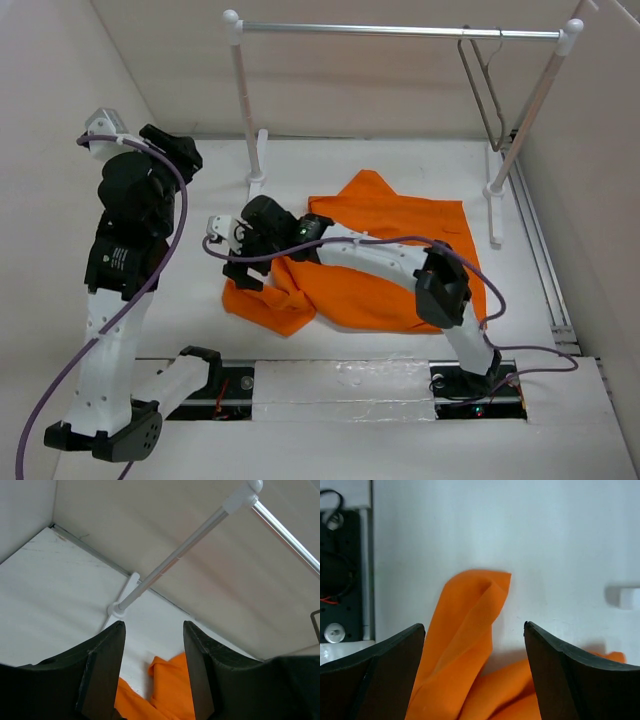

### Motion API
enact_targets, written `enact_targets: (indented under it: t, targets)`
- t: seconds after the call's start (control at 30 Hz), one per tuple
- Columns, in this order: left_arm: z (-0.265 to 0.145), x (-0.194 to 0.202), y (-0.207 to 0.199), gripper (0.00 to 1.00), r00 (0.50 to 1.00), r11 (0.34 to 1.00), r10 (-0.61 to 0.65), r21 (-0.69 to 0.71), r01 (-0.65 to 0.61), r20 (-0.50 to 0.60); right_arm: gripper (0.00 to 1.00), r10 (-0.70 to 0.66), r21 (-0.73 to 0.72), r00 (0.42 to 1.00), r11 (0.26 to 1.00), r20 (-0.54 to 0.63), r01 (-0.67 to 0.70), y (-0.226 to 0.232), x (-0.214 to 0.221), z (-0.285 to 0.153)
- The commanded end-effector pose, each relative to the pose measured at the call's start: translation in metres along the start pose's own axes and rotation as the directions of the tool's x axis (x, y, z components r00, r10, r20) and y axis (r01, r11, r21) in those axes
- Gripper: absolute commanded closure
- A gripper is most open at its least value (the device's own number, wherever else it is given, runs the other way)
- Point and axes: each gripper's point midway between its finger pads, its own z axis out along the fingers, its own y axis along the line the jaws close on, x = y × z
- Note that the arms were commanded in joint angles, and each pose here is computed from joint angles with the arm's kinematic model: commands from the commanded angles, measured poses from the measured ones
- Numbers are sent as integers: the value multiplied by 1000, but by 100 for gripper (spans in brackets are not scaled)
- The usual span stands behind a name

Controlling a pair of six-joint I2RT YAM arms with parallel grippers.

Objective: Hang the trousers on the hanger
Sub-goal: Flatten out the trousers at the center of the board.

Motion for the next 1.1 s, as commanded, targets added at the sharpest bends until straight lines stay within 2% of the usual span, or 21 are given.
enact_targets:
  t: [0.0,0.17,0.2,0.23,0.27,0.3,0.33,0.43,0.47,0.57,0.6,0.7,0.8,0.9,0.93,1.07]
  targets:
    - [-4,8,11,54,998,999,38,-36,-40,-43,15,30,-21,995,999,-97,-32,6,28,22]
    - [-11,13,8,54,997,999,38,1,-38,-63,17,119,82,985,991,-126,-110,-10,51,40]
    - [-10,16,8,54,997,999,38,11,-38,-70,23,125,77,983,990,-133,-116,-10,54,46]
    - [-10,19,8,54,996,999,38,17,-36,-75,77,122,21,987,993,-104,-120,-8,43,49]
    - [-10,19,8,54,996,999,38,17,-36,-75,78,122,21,987,993,-103,-120,-8,42,49]
    - [-10,20,8,54,996,999,39,18,-38,-76,96,111,30,989,994,-97,-109,-10,36,46]
    - [-9,19,7,54,996,999,45,19,-43,-75,100,98,41,991,995,-87,-95,-12,27,39]
    - [-5,18,5,53,995,998,63,21,-62,-74,100,44,170,995,984,89,-58,-39,-41,-18]
    - [-1,21,6,53,993,997,79,13,-78,-87,100,7,213,983,976,184,-47,-42,-79,-63]
    - [4,12,4,51,992,995,98,-8,-99,-75,100,-36,338,952,938,304,-72,-72,-118,-143]
    - [4,6,4,51,993,994,103,-22,-105,-58,100,-68,367,931,927,359,-74,-77,-135,-184]
    - [3,-20,-3,50,994,993,110,-37,-109,7,100,-104,346,915,937,390,-41,-69,-146,-214]
    - [7,-25,0,50,992,990,125,-71,-123,21,100,-108,287,936,958,336,8,-57,-129,-190]
    - [12,-17,14,50,990,982,141,-127,-139,13,100,-76,158,968,987,240,39,-33,-93,-120]
    - [12,-14,19,50,990,981,139,-140,-136,12,100,-55,125,982,992,179,33,-30,-70,-85]
    - [15,1,37,50,989,970,146,-196,-142,5,100,-60,-17,997,998,48,61,16,-27,9]
